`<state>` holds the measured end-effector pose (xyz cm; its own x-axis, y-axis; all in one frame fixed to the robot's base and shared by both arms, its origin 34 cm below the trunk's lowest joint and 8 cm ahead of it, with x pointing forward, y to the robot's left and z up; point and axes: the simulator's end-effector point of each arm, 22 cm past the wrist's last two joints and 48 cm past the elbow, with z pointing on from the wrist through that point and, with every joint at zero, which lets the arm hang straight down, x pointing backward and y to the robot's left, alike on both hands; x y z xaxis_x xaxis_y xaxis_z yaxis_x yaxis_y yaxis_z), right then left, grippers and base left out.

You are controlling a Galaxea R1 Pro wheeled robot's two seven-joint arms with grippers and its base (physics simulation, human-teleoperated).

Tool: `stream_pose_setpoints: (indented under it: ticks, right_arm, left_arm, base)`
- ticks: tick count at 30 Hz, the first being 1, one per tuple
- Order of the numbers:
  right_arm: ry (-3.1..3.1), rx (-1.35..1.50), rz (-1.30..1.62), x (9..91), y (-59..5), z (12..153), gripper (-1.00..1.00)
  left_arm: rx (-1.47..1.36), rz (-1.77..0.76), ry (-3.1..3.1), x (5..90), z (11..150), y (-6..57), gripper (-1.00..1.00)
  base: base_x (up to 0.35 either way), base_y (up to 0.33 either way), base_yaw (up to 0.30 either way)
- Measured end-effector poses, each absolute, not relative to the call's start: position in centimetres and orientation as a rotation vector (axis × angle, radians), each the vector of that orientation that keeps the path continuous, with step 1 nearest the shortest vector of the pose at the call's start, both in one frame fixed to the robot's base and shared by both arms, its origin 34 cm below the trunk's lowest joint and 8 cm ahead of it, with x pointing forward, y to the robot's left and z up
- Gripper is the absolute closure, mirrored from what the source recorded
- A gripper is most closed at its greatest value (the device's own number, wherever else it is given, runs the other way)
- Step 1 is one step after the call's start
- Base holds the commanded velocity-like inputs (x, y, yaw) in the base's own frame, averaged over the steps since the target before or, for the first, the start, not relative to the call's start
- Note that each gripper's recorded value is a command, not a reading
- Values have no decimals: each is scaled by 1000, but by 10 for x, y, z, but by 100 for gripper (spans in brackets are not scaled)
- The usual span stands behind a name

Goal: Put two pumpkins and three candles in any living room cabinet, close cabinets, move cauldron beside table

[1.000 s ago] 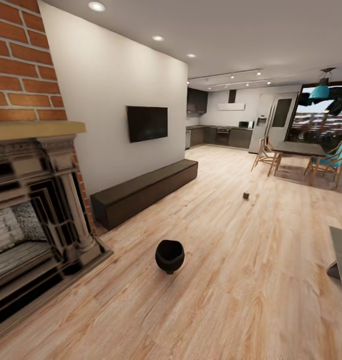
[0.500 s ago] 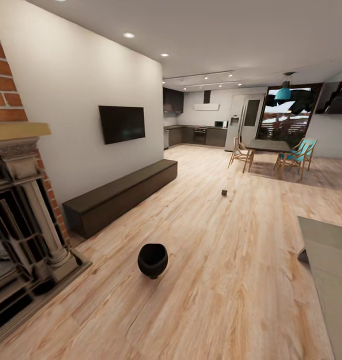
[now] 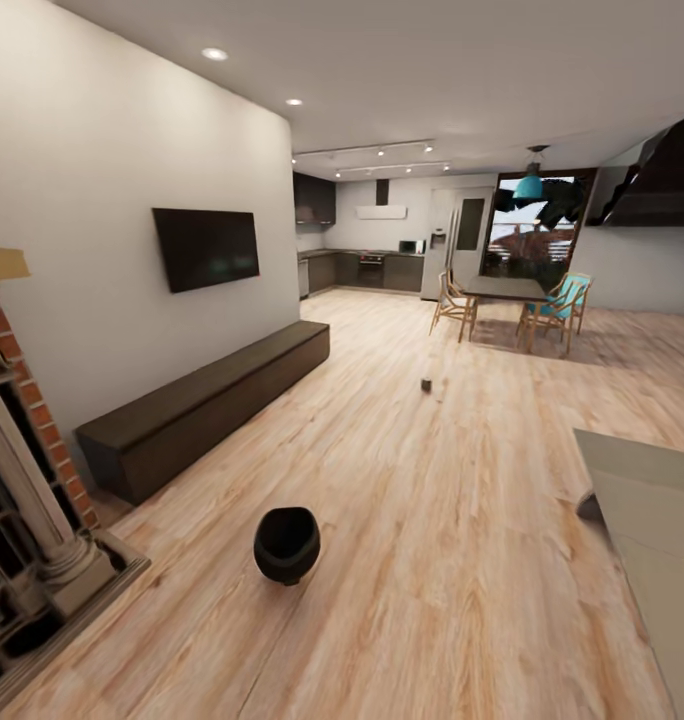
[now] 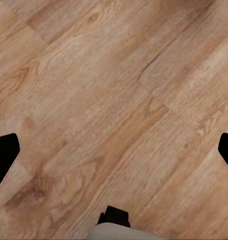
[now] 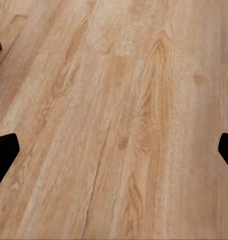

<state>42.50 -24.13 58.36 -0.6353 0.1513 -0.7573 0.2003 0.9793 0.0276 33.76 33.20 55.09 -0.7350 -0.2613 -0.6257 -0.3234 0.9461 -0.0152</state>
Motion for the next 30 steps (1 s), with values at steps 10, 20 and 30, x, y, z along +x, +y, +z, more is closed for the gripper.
stream_pose_setpoints:
  ticks: [10,20,30]
  right_arm:
    - [2270,245,-75,425,-242,583,-100]
    - [2268,244,-72,425,-242,584,-100]
    - [2269,245,-72,425,-241,584,-100]
  left_arm:
    - [-411,124,2435,338,551,332,-100]
    - [-410,124,2435,338,551,332,-100]
    - [-408,123,2436,338,551,332,-100]
  base:
    - [299,147,-3]
    - [299,130,0]
    - [276,10,37]
